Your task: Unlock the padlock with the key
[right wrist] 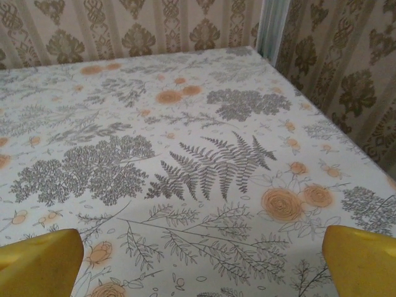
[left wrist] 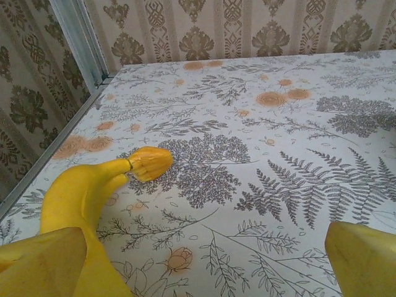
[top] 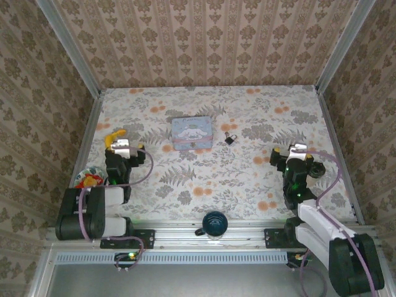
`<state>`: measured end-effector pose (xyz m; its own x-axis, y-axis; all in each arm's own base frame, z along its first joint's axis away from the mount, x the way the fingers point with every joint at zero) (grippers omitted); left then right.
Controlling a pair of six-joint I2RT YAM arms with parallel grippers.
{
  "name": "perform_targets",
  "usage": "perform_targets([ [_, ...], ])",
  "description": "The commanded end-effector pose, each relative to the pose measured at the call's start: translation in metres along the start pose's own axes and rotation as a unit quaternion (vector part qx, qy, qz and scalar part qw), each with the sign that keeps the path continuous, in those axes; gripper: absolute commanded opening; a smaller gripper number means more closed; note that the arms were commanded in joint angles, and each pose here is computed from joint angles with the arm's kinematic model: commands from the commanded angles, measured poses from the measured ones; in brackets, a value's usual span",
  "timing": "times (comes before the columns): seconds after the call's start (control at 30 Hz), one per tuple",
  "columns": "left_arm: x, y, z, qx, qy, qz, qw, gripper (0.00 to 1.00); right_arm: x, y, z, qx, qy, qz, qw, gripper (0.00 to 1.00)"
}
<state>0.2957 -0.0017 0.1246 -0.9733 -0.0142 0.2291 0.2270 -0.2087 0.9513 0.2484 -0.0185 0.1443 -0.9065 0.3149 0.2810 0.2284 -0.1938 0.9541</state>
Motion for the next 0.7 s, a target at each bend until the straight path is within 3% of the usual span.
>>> perform_targets([
  [0.0, -0.003, 0.010, 0.000, -0.011, -0.018, -0.057, 0.998, 1.00, -0.008, 0.013, 0.010, -0.006, 0.029, -0.026, 0.999, 1.00],
  [0.17, -0.024, 0.001, -0.002, -0.005, -0.050, -0.042, 0.998, 1.00, -0.022, 0.014, 0.018, 0.005, 0.047, -0.023, 0.999, 1.00],
  [0.33, -0.045, 0.002, -0.003, 0.000, -0.081, 0.027, 0.996, 1.00, -0.038, 0.016, 0.027, 0.013, 0.065, -0.015, 0.998, 1.00],
  [0.67, -0.046, 0.003, -0.001, -0.003, -0.065, 0.028, 0.997, 1.00, -0.070, 0.002, 0.020, -0.032, 0.074, -0.006, 0.997, 1.00],
])
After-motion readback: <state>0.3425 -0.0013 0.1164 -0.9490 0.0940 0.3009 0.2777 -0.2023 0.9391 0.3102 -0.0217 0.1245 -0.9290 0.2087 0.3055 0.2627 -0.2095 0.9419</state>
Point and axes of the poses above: each hand's point on the last joint's axis, 136 mm out from that joint toward the fingers, its own x axis back along the fingers, its own z axis along the line the jaws close on, y = z × x, the point moved 6 cm from there along x, back along the fingers, and after that the axes turned 8 degrees about -x, right-handed, at the moved point
